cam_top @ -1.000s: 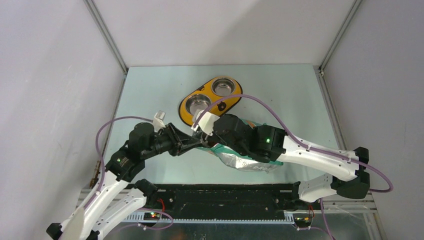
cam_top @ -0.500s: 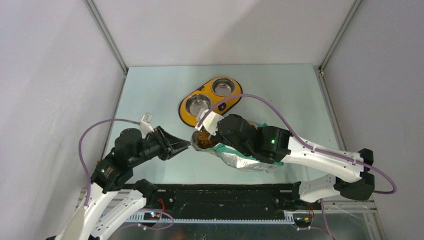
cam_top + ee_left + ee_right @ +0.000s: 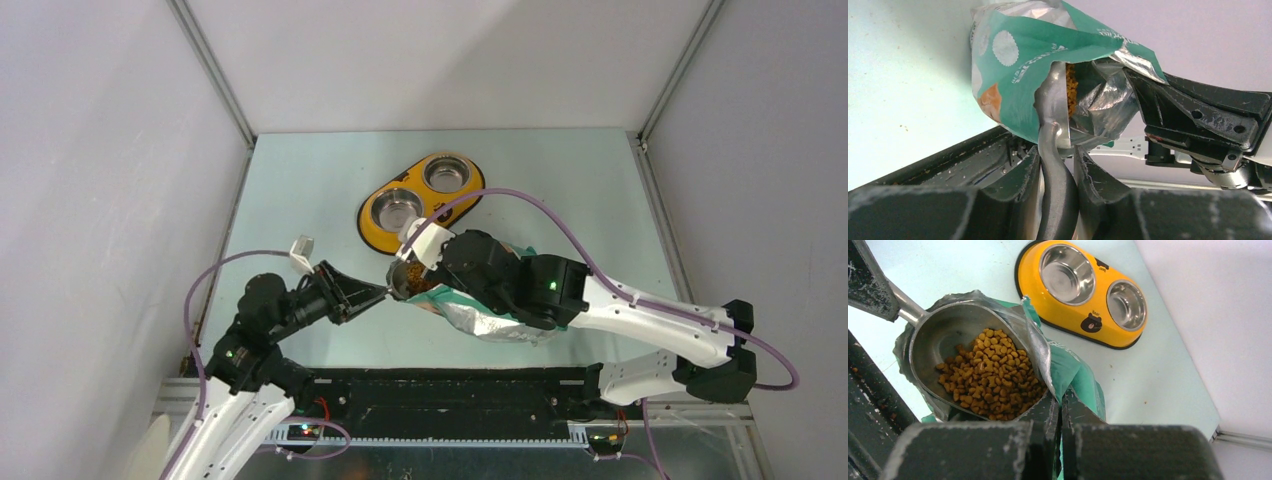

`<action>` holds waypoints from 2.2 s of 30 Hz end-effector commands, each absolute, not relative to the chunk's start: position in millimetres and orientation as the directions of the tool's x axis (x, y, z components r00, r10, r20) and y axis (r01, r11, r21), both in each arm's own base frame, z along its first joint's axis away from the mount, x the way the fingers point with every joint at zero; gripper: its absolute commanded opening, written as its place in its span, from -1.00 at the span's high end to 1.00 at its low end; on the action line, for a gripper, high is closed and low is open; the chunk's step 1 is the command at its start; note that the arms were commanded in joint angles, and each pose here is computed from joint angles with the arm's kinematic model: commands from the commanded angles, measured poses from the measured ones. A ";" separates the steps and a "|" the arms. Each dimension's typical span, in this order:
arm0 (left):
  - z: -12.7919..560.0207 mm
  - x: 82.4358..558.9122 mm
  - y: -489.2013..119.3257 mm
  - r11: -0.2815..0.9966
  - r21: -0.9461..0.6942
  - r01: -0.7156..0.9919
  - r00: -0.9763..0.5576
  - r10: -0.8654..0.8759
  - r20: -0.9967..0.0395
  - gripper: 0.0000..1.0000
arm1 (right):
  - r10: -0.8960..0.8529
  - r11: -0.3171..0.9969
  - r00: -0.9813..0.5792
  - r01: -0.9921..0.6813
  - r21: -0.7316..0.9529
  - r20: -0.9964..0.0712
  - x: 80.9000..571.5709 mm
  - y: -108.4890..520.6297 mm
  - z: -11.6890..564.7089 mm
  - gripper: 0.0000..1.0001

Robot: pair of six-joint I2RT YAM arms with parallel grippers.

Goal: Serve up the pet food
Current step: Collect the pet food from the pet food bag.

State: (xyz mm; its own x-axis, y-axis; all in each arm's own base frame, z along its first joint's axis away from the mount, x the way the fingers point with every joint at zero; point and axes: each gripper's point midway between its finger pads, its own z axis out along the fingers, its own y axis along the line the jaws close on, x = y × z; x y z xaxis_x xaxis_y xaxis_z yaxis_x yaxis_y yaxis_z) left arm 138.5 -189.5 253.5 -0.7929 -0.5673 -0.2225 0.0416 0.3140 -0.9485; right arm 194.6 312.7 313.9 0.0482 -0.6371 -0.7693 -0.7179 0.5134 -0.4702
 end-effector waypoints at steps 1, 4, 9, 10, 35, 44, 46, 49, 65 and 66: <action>268.5 151.3 -187.0 0.232 -0.963 0.134 -0.752 -0.610 -0.251 1.00 | -0.565 0.644 0.050 -0.598 -0.478 -0.823 210.5 276.4 358.8 1.00; 264.8 154.2 -185.5 0.207 -0.967 0.150 -0.746 -0.618 -0.248 1.00 | -0.563 0.664 0.041 -0.573 -0.481 -0.826 213.8 263.4 362.7 1.00; 252.4 159.0 -188.8 0.089 -0.983 0.158 -0.763 -0.621 -0.179 1.00 | -0.554 0.672 0.045 -0.566 -0.479 -0.831 214.3 256.9 366.8 1.00; 254.0 159.1 -189.4 0.077 -0.980 0.181 -0.762 -0.620 -0.189 1.00 | -0.554 0.672 0.046 -0.565 -0.479 -0.831 214.8 256.8 367.2 1.00; 333.6 139.3 -164.9 0.249 -0.944 0.217 -0.671 -0.664 -0.330 1.00 | -0.600 0.604 0.057 -0.623 -0.498 -0.798 210.2 285.9 352.5 1.00; 342.2 130.5 -162.6 0.283 -0.935 0.213 -0.678 -0.646 -0.351 1.00 | -0.587 0.615 0.054 -0.619 -0.489 -0.808 208.8 282.6 357.5 1.00; 347.2 127.3 -158.7 0.302 -0.926 0.228 -0.661 -0.651 -0.375 1.00 | -0.588 0.618 0.054 -0.614 -0.491 -0.807 209.5 281.2 358.3 1.00; 343.2 122.6 -150.6 0.354 -0.913 0.202 -0.643 -0.655 -0.396 1.00 | -0.582 0.622 0.056 -0.612 -0.488 -0.812 208.9 280.2 360.8 1.00; 341.7 116.4 -148.5 0.305 -0.922 0.239 -0.620 -0.683 -0.387 1.00 | -0.523 0.663 0.058 -0.599 -0.449 -0.850 204.1 276.1 374.8 1.00; 341.5 116.0 -147.6 0.302 -0.921 0.245 -0.613 -0.688 -0.388 1.00 | -0.514 0.672 0.056 -0.594 -0.442 -0.856 204.6 275.4 376.6 1.00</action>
